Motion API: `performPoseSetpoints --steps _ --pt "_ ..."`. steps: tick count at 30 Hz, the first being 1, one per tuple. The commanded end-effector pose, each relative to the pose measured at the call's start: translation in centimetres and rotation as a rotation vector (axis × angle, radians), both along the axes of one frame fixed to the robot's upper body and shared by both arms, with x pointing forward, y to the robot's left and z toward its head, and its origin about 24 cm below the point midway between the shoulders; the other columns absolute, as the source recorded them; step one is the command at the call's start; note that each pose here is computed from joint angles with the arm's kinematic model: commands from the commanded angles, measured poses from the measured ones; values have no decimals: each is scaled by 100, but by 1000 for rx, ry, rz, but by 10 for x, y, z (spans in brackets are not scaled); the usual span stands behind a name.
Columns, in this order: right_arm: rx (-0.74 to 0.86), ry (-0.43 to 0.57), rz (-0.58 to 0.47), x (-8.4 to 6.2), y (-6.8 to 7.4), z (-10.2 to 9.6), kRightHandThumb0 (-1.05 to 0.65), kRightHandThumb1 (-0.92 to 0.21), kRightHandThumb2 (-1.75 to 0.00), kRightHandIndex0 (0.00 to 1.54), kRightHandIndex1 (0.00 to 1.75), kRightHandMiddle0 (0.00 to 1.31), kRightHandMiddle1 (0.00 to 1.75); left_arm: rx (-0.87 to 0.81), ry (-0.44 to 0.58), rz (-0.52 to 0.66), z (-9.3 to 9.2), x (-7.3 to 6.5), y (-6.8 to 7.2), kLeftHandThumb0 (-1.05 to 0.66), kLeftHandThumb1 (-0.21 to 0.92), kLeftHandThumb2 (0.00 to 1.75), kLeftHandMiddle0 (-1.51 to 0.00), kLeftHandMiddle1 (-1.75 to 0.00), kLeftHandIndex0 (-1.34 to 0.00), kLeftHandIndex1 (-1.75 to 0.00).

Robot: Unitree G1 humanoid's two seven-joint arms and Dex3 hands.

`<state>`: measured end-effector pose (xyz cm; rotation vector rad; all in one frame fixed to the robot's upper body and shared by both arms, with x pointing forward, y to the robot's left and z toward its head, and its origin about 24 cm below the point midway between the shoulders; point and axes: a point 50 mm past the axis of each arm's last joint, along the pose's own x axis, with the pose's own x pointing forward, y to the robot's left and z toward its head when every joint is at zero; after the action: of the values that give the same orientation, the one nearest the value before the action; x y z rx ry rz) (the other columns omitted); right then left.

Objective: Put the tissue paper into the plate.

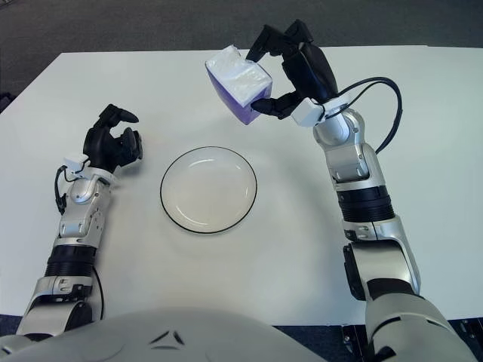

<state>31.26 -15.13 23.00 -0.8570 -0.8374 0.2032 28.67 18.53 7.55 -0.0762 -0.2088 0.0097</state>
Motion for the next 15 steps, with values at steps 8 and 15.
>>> performPoseSetpoints --steps 8,15 --pt "2 -70 72 -15 7 12 52 -18 -149 72 175 91 175 -107 318 27 -85 -45 -12 -42 50 109 -125 -175 -47 -175" --pt "48 -47 118 -23 11 9 54 -14 -153 75 175 96 175 -106 314 23 -85 -44 -12 -42 50 109 -125 -175 -47 -175"
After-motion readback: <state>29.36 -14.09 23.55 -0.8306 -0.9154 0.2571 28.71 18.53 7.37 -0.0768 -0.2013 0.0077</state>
